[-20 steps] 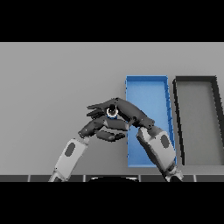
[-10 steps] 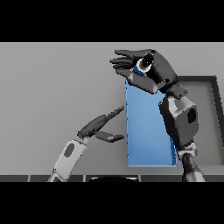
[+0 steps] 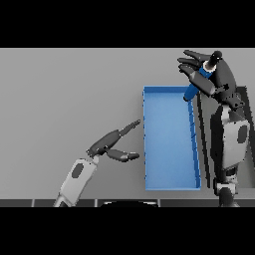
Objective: Pick up the blue pipe and place it into the blue bin.
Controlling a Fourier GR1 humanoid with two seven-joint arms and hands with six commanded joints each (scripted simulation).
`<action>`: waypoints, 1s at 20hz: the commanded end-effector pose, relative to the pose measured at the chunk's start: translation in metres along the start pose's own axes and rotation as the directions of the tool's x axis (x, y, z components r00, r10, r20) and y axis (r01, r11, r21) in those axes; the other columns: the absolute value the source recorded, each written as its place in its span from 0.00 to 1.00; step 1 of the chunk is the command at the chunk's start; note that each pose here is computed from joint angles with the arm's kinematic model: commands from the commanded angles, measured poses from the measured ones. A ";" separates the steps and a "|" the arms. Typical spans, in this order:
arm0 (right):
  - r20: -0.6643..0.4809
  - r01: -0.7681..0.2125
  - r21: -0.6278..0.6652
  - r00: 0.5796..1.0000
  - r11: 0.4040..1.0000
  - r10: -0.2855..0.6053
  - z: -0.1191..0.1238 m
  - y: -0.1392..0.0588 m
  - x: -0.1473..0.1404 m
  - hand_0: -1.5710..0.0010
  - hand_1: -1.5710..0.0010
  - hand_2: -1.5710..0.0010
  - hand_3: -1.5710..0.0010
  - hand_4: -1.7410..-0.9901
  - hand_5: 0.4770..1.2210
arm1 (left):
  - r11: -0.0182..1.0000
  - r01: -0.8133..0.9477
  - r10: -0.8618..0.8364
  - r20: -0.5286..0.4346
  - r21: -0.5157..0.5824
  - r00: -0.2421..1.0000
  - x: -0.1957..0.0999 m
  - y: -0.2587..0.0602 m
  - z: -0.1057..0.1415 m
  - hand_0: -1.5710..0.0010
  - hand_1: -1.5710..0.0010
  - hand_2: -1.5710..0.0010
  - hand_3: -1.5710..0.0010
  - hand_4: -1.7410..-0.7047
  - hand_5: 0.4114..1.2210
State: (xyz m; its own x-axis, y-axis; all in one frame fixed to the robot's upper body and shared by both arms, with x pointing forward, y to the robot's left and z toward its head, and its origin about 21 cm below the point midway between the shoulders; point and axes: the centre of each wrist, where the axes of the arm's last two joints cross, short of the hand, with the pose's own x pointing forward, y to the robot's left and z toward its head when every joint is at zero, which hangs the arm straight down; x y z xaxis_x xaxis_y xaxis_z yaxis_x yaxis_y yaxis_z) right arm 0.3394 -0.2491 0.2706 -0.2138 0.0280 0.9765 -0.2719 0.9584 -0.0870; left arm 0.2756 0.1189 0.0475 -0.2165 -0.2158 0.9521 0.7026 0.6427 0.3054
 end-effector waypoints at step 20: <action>-0.657 -0.184 -0.294 0.752 0.938 -0.059 0.088 0.009 -0.140 0.25 0.32 0.32 0.60 0.20 1.00 | 1.000 -0.022 0.022 -0.011 -0.007 1.000 0.003 -0.009 0.007 1.00 1.00 1.00 1.00 0.83 0.01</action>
State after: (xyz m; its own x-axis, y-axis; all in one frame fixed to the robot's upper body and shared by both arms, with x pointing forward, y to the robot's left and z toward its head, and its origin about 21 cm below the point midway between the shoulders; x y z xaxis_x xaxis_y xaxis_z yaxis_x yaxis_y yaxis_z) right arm 0.2841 -0.2693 0.1164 0.4641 0.1551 0.8721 0.0585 0.9770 -0.2049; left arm 0.2643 0.1175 0.0478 -0.1936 -0.2097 0.9584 0.7116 0.6425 0.2843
